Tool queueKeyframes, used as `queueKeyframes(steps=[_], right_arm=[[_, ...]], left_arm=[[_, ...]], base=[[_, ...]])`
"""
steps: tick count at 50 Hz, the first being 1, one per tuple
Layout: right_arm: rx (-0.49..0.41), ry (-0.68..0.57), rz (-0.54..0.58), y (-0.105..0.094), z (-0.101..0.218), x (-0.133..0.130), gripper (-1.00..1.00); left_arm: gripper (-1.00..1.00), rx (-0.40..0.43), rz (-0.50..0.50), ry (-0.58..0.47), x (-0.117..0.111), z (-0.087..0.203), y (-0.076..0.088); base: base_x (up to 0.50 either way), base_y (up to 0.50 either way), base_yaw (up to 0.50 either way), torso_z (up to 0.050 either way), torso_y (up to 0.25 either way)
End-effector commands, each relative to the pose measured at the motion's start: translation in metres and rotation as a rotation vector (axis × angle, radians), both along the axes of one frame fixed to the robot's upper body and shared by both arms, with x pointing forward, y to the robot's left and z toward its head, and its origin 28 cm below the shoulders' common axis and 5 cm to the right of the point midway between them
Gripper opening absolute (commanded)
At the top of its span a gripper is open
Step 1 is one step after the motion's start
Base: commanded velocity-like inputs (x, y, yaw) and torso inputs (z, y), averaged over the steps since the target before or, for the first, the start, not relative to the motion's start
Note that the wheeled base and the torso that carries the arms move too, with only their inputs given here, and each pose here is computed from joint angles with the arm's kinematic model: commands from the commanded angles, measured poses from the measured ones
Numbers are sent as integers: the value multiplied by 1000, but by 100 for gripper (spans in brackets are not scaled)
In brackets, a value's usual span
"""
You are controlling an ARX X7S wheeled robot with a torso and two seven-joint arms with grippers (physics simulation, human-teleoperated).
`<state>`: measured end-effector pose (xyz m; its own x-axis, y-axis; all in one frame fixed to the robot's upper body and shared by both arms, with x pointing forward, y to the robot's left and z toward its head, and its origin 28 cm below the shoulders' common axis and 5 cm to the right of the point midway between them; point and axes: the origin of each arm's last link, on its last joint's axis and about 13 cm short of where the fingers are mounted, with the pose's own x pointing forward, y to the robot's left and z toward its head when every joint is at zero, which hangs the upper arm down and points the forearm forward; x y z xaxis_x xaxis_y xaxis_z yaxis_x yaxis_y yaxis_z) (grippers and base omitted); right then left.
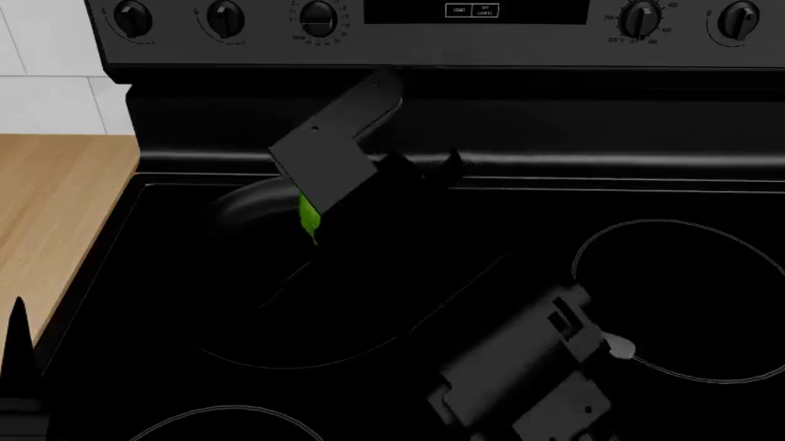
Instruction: Pick the lime from the plate and place it in the pan.
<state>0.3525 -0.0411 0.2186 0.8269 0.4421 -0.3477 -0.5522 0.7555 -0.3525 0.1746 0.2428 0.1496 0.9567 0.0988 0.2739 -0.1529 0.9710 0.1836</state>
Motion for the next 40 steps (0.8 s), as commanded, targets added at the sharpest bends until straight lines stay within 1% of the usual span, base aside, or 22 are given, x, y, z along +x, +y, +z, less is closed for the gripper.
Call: queueKeyframes(steps=[1,14,15,25,27,31,35,36,40], right_arm=[[-105,45,28,7,-6,15,-100],[-137,65,50,9,-14,12,-100],[-135,65,51,9,-14,12,100],[-116,56,64,9,-10,7,100],[-103,47,60,8,-8,6,100],[-47,-12,47,1,8,1,100],[63,-102,11,-9,31,-12,100],[106,-127,-10,-12,38,-16,100],[215,-244,-76,-28,63,-35,100]], left_arm=[[100,-14,-34,-20,-5,6,-3],[100,-24,-27,-13,-9,2,-5],[100,-23,-27,-13,-9,2,-5],[100,-21,-24,-11,-9,2,-4],[100,-19,-26,-11,-9,2,-4],[100,-17,-24,-12,-9,3,-3],[100,-16,-27,-15,-8,5,-3],[100,-15,-26,-16,-8,5,-2],[100,-11,-27,-20,-7,7,-2]], base=[[0,0,0,0,0],[0,0,0,0,0],[0,0,0,0,0],[0,0,0,0,0],[0,0,0,0,0],[0,0,0,0,0],[0,0,0,0,0],[0,0,0,0,0],[0,0,0,0,0]])
